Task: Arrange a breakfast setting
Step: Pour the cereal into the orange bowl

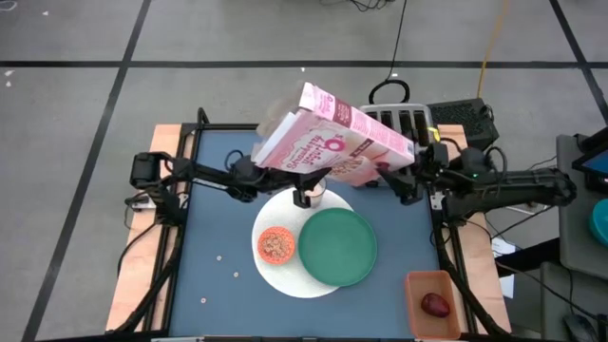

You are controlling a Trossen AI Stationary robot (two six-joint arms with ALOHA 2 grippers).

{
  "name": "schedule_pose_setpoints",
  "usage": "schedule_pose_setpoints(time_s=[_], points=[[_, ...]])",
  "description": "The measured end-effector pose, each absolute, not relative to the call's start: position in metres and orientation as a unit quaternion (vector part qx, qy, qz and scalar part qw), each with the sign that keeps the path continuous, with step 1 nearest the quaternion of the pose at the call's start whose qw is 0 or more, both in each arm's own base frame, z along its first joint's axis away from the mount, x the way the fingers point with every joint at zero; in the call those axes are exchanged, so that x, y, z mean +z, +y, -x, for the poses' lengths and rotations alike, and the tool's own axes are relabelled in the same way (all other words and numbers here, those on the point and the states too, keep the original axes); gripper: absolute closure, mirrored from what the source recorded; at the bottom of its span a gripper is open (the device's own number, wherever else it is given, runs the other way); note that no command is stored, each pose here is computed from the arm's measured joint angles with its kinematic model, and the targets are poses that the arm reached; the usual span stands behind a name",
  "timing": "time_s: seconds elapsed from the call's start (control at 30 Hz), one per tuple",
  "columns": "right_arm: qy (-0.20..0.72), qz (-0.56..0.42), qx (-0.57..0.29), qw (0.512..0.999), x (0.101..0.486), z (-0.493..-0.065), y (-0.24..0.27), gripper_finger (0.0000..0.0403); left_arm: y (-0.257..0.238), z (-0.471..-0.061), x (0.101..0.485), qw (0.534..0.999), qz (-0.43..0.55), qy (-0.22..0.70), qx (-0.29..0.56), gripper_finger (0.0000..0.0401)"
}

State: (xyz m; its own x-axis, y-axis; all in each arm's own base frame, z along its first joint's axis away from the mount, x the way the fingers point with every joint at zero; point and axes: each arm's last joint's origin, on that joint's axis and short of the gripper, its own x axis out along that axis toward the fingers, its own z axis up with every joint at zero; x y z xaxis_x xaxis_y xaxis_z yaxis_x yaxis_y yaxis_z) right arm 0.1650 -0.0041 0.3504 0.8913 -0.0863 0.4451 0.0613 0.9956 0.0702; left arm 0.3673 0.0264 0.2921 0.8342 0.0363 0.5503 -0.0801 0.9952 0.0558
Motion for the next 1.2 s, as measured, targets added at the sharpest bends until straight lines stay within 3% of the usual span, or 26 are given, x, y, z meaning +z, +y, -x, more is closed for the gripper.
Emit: schedule_pose_setpoints(time_s=[0.8, 1.2], points=[[-0.181, -0.026, -0.040, 0.982, 0.345, -0.157, -0.004, 0.0012, 0.027, -0.335, 0.321, 0.963, -0.053, -0.261, 0.038, 0.0238], [-0.177, -0.026, -0.041, 0.983, 0.344, -0.157, -0.004, 0.0012, 0.026, -0.287, 0.326, 0.957, -0.062, -0.273, 0.080, 0.0238]])
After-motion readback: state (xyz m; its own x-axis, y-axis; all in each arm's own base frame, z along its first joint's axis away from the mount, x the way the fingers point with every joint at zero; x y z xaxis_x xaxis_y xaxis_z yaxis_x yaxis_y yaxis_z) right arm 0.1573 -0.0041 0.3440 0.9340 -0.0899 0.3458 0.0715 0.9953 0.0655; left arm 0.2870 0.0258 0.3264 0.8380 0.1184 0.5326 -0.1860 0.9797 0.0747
